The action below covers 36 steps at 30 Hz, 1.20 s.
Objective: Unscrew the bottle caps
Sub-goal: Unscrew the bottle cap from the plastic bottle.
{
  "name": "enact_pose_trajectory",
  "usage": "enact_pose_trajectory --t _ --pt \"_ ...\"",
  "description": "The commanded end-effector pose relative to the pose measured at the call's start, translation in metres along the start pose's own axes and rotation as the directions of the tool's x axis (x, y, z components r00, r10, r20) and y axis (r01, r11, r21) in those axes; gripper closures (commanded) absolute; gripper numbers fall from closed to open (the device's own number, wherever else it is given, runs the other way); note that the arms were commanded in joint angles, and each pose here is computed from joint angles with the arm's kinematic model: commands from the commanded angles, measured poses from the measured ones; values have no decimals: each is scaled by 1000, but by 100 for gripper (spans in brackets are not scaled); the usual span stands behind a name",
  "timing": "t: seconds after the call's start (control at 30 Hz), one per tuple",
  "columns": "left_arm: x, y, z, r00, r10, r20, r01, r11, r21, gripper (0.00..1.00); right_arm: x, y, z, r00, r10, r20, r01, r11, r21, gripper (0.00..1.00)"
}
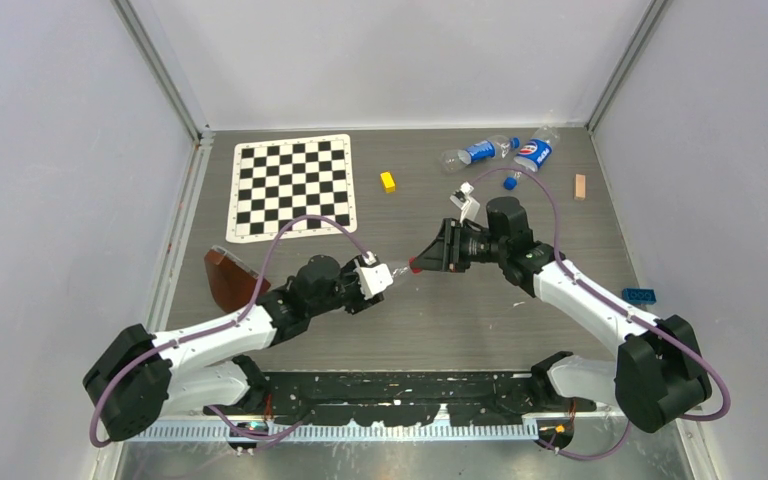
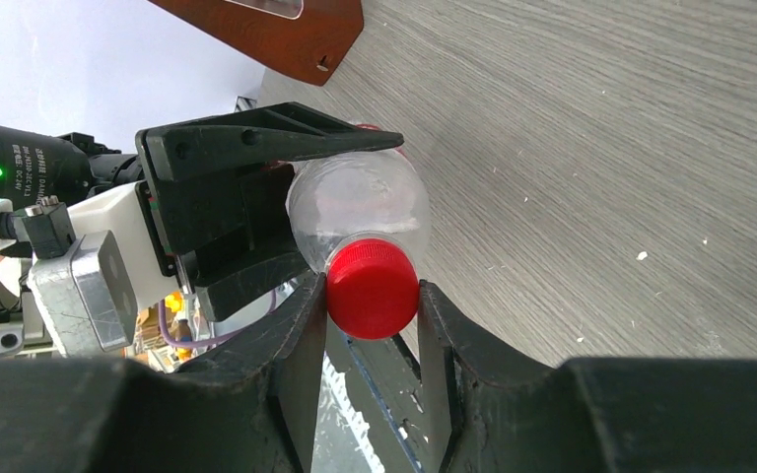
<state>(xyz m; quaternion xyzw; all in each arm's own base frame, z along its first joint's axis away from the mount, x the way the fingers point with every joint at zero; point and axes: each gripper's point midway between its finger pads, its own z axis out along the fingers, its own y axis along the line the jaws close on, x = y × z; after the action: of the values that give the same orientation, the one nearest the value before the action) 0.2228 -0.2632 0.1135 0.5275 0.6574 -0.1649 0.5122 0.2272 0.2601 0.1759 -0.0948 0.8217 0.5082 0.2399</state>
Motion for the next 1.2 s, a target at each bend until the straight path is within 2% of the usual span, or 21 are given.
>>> enact_pose_trajectory --t 0.0,0.43,0.6,0.7,0.9,1.17 --pt "-38 0 5 987 -46 153 44 999 15 47 -10 14 0 996 -80 30 82 995 -64 88" --pt "-39 5 10 989 -94 111 95 996 4 49 -12 2 6 997 -77 27 78 997 -15 88" --pt "-38 11 9 992 -92 89 95 995 -27 86 -10 0 8 996 -90 13 90 996 -20 92" --pt "-36 13 9 994 -76 83 79 996 -35 100 -4 5 6 993 -120 1 119 991 -63 96" --pt "-33 2 10 995 -72 73 70 997 25 100 11 4 -1 969 -245 31 247 963 -110 99" --pt "-42 -30 3 991 -88 99 62 969 240 100 21 21 -13 913 -373 163 402 889 -220 99"
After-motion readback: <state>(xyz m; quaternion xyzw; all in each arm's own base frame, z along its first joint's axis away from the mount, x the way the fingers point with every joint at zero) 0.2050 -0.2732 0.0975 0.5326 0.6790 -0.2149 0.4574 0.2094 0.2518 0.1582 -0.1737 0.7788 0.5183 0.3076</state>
